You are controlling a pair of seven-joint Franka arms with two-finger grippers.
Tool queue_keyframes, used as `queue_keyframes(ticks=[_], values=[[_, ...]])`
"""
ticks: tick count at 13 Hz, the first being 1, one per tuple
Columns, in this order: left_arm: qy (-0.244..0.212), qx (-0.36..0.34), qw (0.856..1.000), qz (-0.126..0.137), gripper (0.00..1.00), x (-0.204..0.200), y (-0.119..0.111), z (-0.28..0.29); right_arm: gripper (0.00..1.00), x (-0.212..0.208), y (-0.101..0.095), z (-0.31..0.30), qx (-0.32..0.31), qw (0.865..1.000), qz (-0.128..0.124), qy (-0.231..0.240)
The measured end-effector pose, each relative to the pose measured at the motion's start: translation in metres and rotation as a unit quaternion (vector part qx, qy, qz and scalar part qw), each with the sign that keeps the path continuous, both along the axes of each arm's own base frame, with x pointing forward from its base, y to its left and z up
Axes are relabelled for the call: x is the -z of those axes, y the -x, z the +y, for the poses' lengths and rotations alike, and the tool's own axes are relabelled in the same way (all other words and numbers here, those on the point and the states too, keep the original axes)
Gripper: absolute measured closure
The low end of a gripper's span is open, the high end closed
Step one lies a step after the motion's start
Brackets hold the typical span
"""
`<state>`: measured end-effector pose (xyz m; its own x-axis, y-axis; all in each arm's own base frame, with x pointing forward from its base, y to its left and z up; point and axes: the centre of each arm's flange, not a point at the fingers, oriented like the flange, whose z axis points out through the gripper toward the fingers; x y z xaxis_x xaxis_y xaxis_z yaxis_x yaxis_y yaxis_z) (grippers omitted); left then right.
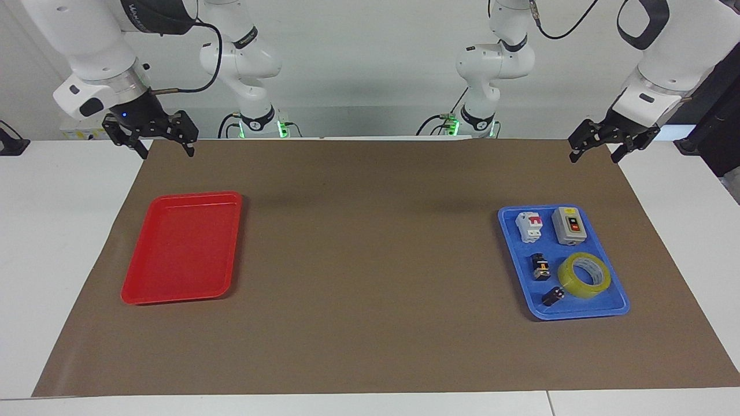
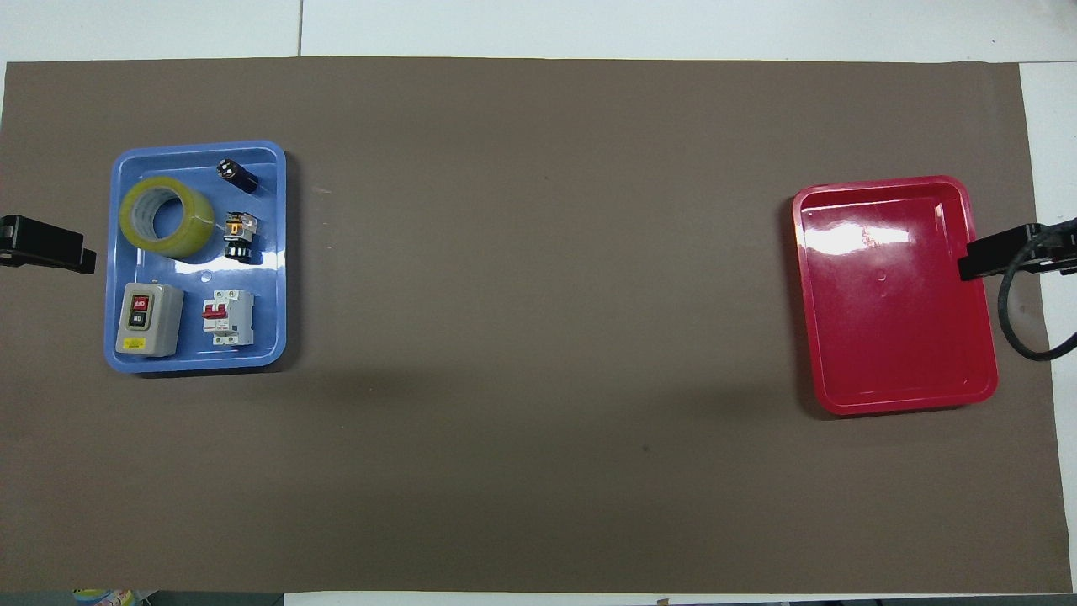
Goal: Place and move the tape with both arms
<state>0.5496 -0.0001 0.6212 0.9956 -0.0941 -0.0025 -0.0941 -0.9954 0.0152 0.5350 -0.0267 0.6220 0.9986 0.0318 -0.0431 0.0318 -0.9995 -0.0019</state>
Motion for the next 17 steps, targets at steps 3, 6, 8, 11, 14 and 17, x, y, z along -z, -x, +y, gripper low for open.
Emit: queue_keyframes(ticks=[3, 6, 8, 11, 14, 17], values=[[-0.001, -0.007, 0.999, -0.031, 0.0, 0.003, -0.013, 0.007, 0.0, 0.0, 0.0, 0.0, 0.0, 1.0, 0.0, 0.0], [-0.004, -0.029, 0.998, -0.048, 0.0, 0.039, -0.042, 0.032, 0.0, 0.0, 0.0, 0.0, 0.0, 1.0, 0.0, 0.0], [-0.008, -0.041, 0.998, -0.055, 0.0, 0.076, -0.066, 0.048, 0.0, 0.0, 0.0, 0.0, 0.0, 1.0, 0.0, 0.0], [-0.012, -0.06, 0.997, -0.053, 0.0, 0.133, -0.094, 0.073, 0.0, 0.001, 0.0, 0.0, 0.0, 1.0, 0.001, 0.0], [-0.015, -0.076, 0.996, -0.043, 0.0, 0.18, -0.108, 0.089, 0.0, 0.001, 0.0, 0.0, 0.0, 1.0, 0.001, -0.001], [-0.015, -0.126, 0.991, -0.044, 0.0, 0.214, -0.106, 0.106, 0.0, 0.001, 0.0, 0.0, 0.0, 1.0, 0.001, -0.001]])
